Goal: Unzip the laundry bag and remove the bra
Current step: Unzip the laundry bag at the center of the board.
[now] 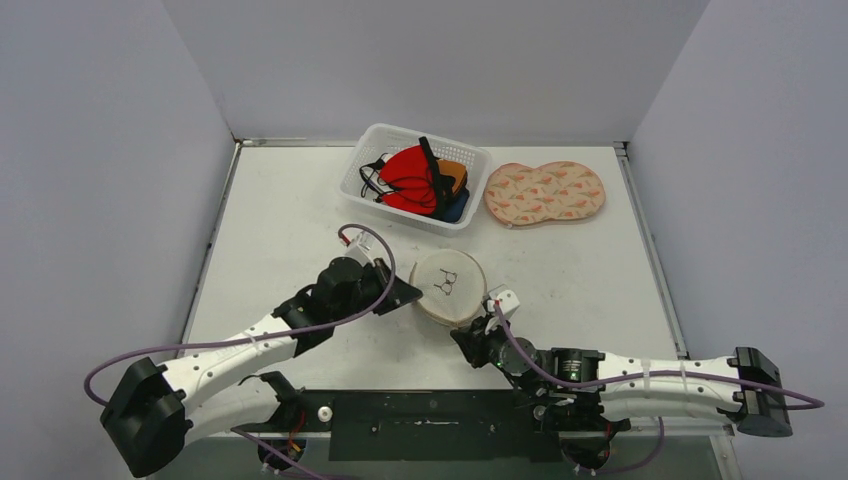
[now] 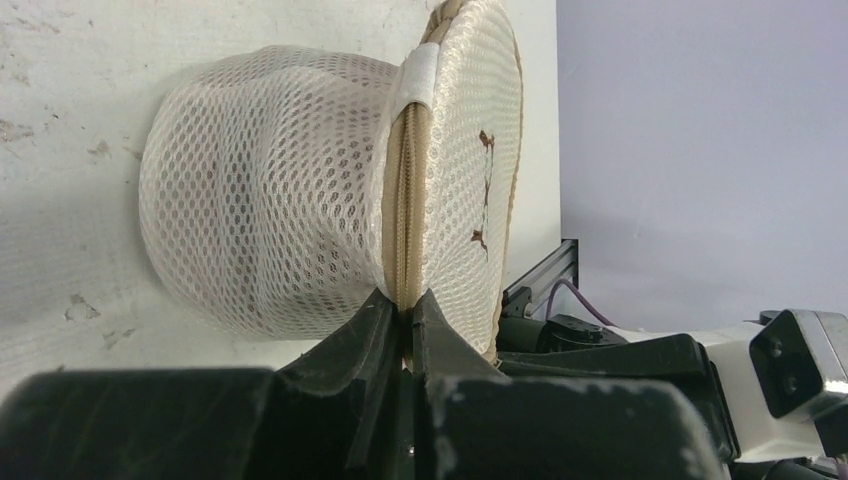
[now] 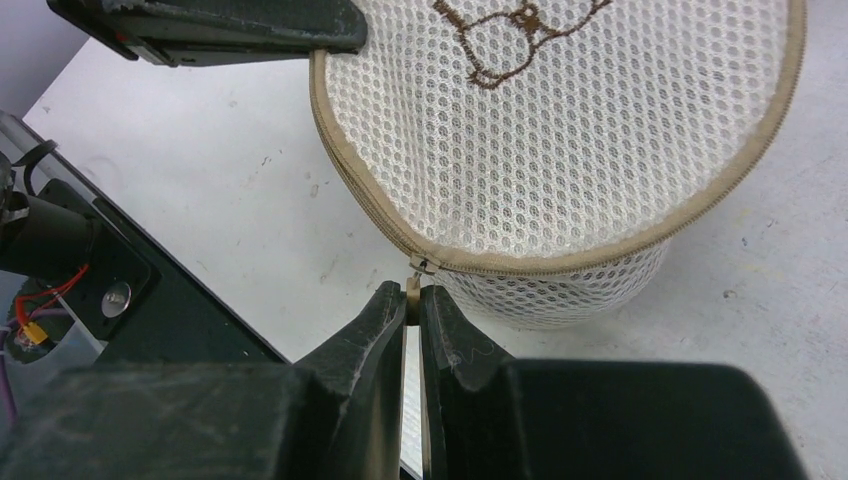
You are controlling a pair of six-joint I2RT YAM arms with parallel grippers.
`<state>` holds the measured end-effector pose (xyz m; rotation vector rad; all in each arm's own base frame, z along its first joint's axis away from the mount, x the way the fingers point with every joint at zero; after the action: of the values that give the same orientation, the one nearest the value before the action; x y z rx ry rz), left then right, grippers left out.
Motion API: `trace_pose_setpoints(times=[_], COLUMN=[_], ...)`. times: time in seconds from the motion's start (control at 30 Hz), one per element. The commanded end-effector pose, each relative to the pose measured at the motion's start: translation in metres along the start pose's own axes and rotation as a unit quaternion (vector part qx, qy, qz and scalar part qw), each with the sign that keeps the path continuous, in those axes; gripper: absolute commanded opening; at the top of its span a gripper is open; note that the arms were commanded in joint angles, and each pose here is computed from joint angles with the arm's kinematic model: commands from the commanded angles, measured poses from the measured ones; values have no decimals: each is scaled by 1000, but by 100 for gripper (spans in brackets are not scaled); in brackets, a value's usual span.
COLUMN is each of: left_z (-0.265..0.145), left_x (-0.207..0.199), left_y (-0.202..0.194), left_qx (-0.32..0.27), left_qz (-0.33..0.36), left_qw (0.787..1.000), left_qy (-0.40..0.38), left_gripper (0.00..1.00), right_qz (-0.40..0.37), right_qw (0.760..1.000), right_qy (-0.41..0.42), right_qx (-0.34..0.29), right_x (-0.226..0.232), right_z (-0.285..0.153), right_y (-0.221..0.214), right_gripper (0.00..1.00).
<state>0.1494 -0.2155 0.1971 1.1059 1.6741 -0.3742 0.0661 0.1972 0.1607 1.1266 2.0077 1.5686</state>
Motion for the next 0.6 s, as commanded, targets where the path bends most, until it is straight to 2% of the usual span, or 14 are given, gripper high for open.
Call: trace_pose_setpoints(times=[0.0, 0.03, 0.17, 0.2, 0.33, 0.57], left_z=[7, 8, 0, -4, -24, -38], left_x=[-14, -13, -9, -8, -5, 3], left_y=[6, 5, 1, -1, -13, -48], left_qx=[11, 14, 19, 18, 12, 26], left_qz=[27, 26, 11, 5, -14, -42], left_qw=[999, 999, 1000, 1000, 999, 999], left_qy=[-19, -20, -22, -23, -29, -21], left_gripper=[0, 2, 52, 57, 70, 73], right_qz=[14, 14, 17, 19, 26, 17], right_qw=[1000, 1000, 999, 999, 999, 998], right_qy=[15, 17, 23, 26, 39, 58], right_qx=[-18, -17, -17, -18, -23, -20], right_x=[8, 9, 13, 13, 20, 33], right_z=[5, 5, 7, 7, 8, 16], right_y=[3, 2, 4, 5, 11, 18], right_gripper=[5, 5, 5, 5, 5, 5])
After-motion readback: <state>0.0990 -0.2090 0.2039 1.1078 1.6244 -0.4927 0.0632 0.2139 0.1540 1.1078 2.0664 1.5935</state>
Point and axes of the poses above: each gripper's point midway between its finger pads, its own z axis out along the fingers, its own x axis along the line the jaws close on, y = z × x, the point moved 9 cm from there along -z, back along the fingers, and after that the axes turned 8 degrees about -z, right-handed, at the moved point
